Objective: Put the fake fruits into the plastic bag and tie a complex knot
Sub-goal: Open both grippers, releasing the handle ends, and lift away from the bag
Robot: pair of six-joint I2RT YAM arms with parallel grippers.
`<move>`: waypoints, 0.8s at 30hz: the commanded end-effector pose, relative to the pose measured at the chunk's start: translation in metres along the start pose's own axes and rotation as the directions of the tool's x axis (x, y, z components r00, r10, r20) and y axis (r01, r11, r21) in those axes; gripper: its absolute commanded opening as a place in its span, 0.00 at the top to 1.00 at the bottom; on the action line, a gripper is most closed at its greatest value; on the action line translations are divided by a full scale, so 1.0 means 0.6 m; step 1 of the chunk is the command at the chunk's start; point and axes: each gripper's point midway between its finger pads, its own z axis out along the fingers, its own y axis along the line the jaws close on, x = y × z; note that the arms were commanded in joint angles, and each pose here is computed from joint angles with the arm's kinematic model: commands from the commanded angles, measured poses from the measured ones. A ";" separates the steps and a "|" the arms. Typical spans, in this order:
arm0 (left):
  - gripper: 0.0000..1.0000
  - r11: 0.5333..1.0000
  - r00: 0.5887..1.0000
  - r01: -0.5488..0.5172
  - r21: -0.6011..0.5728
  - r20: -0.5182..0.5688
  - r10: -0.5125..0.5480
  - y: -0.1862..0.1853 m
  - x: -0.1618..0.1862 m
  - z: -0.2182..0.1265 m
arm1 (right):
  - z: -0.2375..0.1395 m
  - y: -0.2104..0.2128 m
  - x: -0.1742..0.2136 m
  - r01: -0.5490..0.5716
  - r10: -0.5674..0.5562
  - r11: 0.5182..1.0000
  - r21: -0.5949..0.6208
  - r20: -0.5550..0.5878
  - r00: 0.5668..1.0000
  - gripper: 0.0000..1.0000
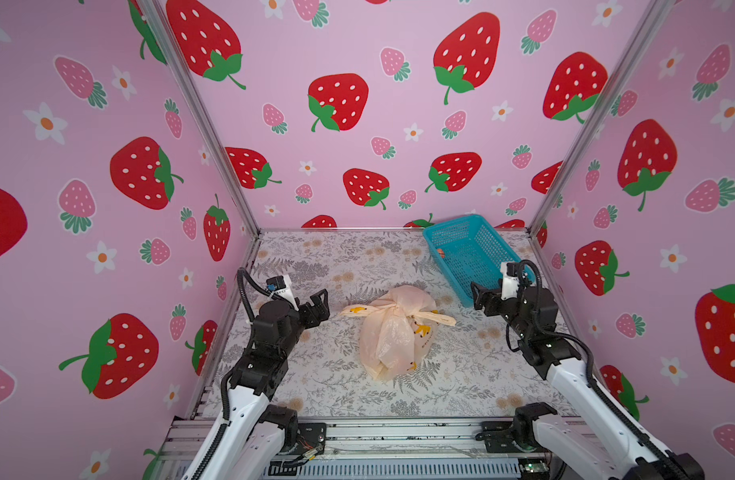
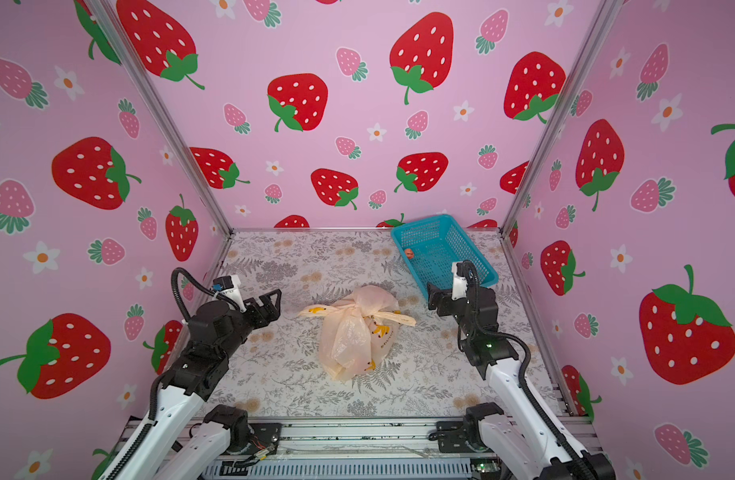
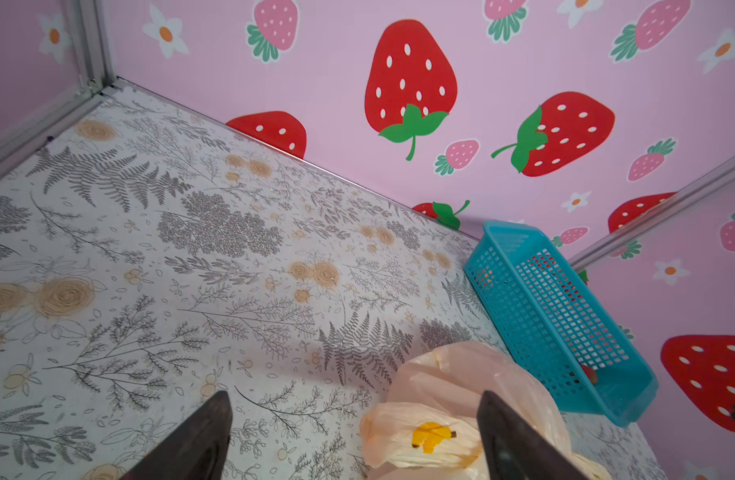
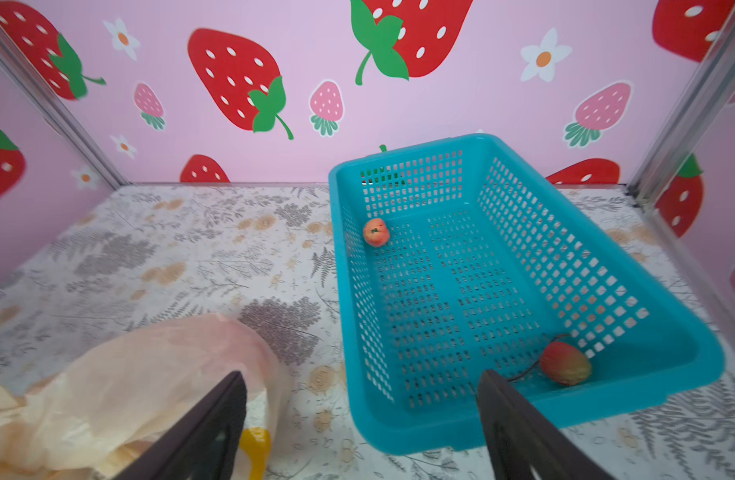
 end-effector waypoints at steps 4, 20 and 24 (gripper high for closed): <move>0.01 0.956 0.990 -0.116 -0.270 0.049 0.134 0.094 0.014 0.033 | 0.000 -0.057 -0.002 -0.012 0.002 0.982 0.190 0.053 0.999 0.00; 0.01 0.882 0.952 -0.286 -0.375 -0.003 0.307 0.180 0.049 0.122 | -0.014 -0.176 0.083 0.060 -0.114 0.850 0.523 0.072 0.991 0.00; 0.01 0.887 0.944 -0.320 -0.332 -0.035 0.327 0.177 0.064 0.160 | -0.010 -0.185 0.121 0.086 -0.126 0.844 0.530 0.039 0.991 0.00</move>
